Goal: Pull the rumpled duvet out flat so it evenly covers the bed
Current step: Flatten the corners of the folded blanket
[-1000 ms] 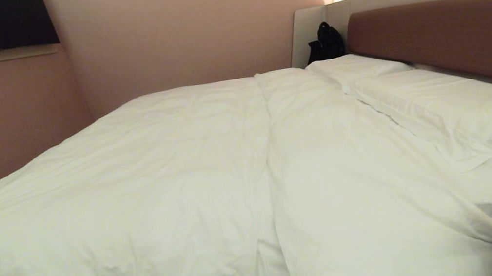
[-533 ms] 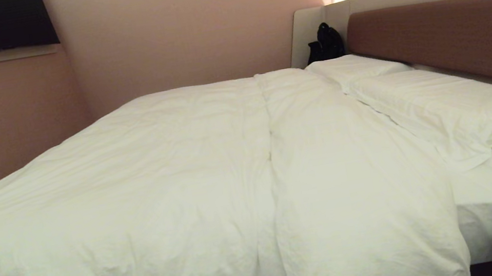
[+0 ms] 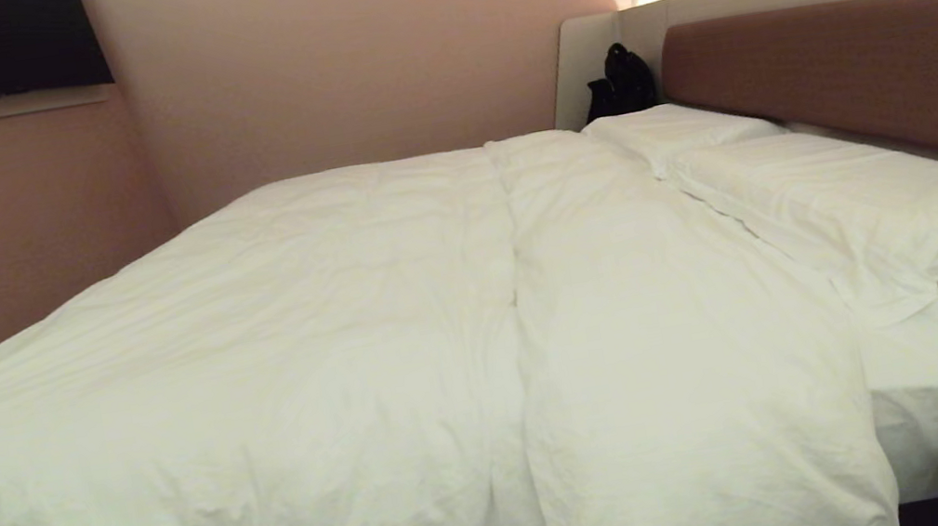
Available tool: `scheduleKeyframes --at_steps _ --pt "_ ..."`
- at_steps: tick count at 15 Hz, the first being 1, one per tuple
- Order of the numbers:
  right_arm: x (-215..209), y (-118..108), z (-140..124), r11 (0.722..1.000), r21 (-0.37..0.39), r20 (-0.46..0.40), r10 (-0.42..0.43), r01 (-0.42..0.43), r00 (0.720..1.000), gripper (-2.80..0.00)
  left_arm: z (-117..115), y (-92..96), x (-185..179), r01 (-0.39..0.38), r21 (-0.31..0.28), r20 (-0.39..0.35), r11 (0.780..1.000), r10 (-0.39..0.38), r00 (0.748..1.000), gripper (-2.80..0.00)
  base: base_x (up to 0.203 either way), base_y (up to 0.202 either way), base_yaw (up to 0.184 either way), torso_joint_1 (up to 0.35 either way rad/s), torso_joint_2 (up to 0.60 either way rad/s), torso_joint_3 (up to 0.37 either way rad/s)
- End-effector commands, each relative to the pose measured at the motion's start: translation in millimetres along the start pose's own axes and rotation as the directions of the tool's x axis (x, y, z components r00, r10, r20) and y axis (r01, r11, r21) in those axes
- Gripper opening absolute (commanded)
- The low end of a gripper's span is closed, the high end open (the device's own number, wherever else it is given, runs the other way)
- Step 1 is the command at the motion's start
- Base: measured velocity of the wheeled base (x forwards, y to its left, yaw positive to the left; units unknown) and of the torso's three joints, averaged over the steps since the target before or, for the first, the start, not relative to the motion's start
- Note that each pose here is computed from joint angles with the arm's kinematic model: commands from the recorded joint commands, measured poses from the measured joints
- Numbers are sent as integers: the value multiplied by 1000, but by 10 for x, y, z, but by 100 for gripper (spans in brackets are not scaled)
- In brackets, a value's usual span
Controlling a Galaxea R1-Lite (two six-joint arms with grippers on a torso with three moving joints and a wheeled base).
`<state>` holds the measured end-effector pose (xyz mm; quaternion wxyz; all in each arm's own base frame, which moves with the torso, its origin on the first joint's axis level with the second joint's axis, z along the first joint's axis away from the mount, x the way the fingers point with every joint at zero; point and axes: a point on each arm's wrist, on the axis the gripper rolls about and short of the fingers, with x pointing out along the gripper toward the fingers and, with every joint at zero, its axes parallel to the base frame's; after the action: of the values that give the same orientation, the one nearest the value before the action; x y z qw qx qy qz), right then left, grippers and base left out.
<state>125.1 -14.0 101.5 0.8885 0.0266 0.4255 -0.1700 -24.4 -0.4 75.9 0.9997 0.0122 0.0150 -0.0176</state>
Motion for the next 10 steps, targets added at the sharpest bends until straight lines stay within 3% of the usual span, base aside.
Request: scheduleKeyframes --at_steps 1,5,10 --pt "14 70 130 978 -46 -7 202 -202 979 -280 -1 0 1 0 0 -2 1000 0 1000 -280 0 0 0 0 0 0" --pt "253 187 417 961 -101 -53 252 -257 966 -280 -1 0 0 0 0 0 1000 0 1000 -280 0 0 0 0 0 0" --pt "973 425 854 958 -125 -52 254 -259 966 -280 -1 0 1 0 0 -2 1000 0 1000 -280 0 0 0 0 0 0"
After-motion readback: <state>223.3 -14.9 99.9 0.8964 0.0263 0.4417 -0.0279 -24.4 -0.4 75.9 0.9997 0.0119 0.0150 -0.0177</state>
